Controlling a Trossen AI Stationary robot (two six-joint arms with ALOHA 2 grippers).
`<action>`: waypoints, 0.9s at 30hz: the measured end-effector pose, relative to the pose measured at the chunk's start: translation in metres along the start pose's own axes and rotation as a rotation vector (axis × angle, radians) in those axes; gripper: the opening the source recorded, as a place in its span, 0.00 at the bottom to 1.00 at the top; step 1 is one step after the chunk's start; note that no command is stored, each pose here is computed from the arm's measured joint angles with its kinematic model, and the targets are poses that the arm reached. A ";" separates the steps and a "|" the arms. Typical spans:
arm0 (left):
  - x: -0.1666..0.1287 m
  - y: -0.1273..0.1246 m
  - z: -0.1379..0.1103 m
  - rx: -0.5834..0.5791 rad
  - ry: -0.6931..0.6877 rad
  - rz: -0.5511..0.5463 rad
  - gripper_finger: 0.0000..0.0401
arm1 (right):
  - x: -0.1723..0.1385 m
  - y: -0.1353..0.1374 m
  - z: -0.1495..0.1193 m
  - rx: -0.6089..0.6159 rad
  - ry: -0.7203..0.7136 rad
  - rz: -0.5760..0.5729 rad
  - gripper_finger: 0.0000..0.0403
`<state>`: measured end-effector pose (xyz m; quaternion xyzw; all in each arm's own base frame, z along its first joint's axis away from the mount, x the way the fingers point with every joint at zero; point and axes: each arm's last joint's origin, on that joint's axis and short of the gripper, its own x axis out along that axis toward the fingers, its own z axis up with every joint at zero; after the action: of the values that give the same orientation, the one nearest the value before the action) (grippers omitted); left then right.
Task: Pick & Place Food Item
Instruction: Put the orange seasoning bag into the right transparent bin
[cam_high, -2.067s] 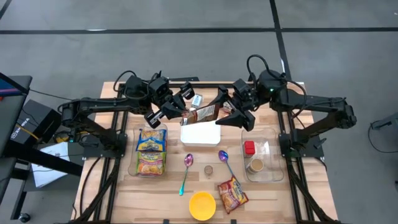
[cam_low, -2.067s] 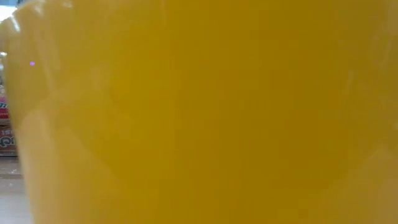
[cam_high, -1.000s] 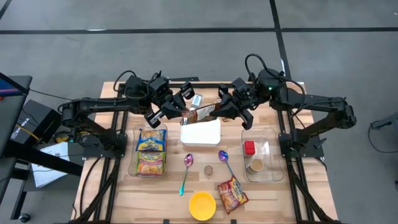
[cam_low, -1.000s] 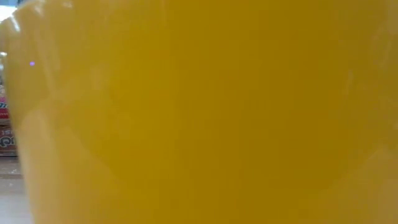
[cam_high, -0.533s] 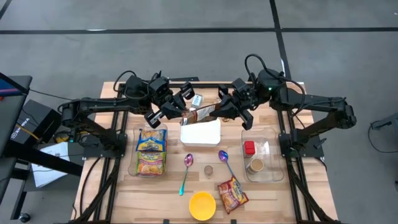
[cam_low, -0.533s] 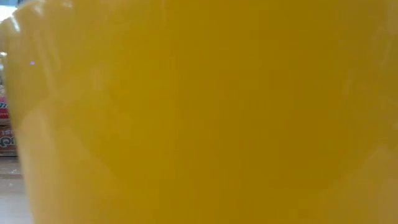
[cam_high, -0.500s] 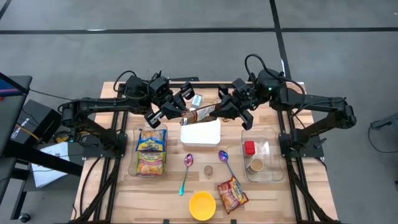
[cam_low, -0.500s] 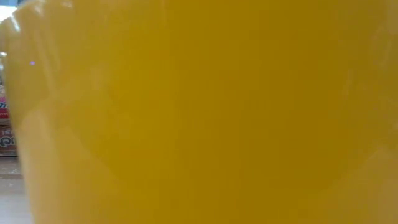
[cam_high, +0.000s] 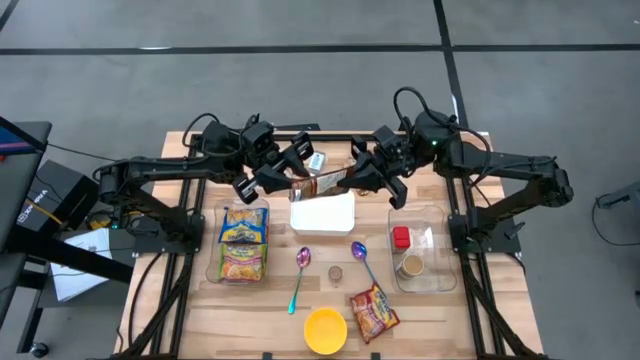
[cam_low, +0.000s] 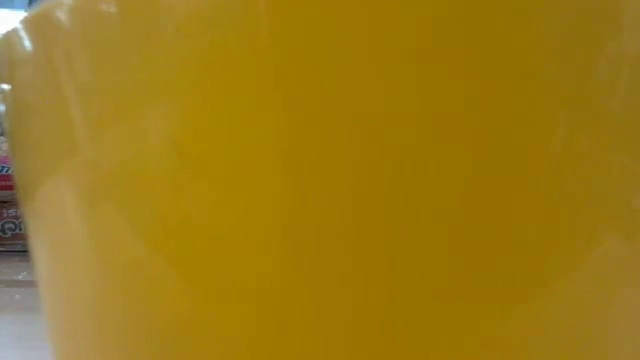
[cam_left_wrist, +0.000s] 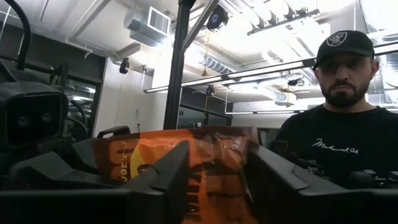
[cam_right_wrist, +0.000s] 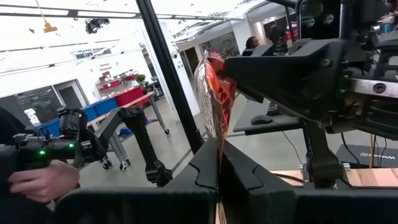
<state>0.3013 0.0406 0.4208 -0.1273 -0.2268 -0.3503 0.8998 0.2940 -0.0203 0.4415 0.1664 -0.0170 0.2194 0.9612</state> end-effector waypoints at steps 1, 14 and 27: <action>0.000 0.000 0.000 0.000 0.000 0.000 0.39 | 0.000 0.000 0.000 0.000 0.000 0.000 0.00; 0.000 -0.001 0.002 0.025 -0.022 0.008 0.73 | 0.000 0.000 0.000 0.000 0.000 0.000 0.00; 0.000 0.000 0.002 0.046 -0.037 0.021 0.79 | 0.000 0.000 0.000 0.001 0.001 0.001 0.00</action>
<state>0.3003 0.0412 0.4228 -0.1152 -0.2500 -0.3331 0.9018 0.2940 -0.0200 0.4414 0.1667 -0.0166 0.2201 0.9610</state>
